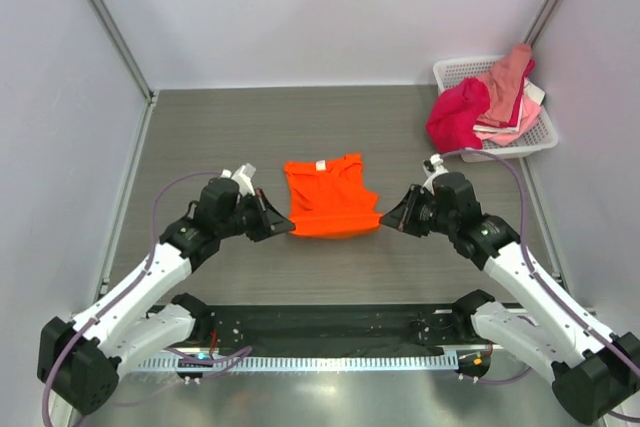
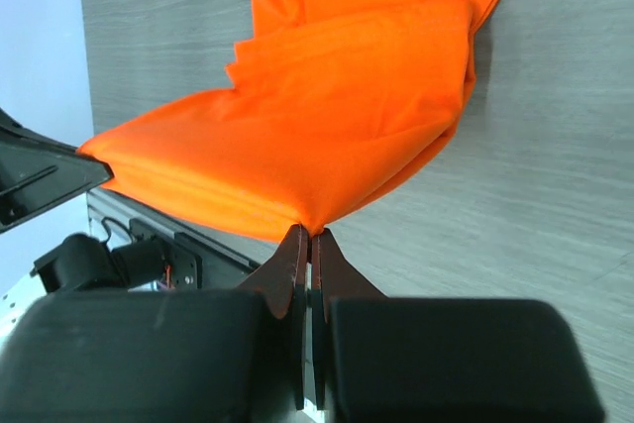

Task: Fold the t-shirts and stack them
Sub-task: Fold the tshirt, then neatly place the folded tshirt to the corner

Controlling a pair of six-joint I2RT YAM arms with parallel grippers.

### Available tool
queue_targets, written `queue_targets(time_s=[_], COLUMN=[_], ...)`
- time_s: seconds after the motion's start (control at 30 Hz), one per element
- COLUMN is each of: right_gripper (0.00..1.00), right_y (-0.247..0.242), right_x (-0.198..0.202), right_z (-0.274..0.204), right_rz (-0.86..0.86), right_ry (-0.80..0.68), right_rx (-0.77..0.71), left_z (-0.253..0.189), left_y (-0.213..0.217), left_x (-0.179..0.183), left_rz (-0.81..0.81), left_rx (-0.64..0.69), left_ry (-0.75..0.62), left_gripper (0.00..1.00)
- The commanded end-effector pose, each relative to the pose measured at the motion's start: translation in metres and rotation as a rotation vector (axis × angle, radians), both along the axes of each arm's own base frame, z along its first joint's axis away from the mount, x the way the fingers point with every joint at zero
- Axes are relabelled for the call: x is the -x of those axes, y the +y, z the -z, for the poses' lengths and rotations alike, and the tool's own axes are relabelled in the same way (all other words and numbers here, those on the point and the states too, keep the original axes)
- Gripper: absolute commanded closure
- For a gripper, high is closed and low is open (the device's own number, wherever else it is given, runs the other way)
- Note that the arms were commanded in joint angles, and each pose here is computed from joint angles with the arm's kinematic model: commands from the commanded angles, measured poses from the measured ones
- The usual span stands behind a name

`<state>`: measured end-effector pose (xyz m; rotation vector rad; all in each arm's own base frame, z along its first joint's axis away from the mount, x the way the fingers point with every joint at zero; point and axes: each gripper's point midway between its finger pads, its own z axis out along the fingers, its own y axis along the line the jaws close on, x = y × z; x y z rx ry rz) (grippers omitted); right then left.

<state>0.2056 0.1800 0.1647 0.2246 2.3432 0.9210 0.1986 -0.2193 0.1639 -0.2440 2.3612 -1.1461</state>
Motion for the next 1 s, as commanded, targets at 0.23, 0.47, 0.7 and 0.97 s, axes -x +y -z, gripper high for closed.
queue_targets(time_s=[0.23, 0.47, 0.7, 0.97], right_gripper=[0.99, 0.99, 0.03, 0.13], right_y=[-0.005, -0.001, 0.014, 0.004], right_x=[-0.103, -0.191, -0.266, -0.220], right_z=[-0.043, -0.026, 0.013, 0.017], right_rz=[0.110, 0.137, 0.133, 0.104], right_ry=[-0.132, -0.092, -0.066, -0.122], right_rx=[0.187, 0.218, 0.229, 0.200], left_z=[-0.020, -0.010, 0.047, 0.060], left_y=[0.008, 0.013, 0.026, 0.038], left_x=[-0.092, -0.181, -0.245, -0.201], left_rz=[-0.092, -0.148, -0.199, -0.208], left_rx=[-0.085, -0.094, -0.112, -0.156], left_ry=[-0.023, 0.004, 0.117, 0.079], left_gripper=[1.00, 1.00, 0.14, 0.00])
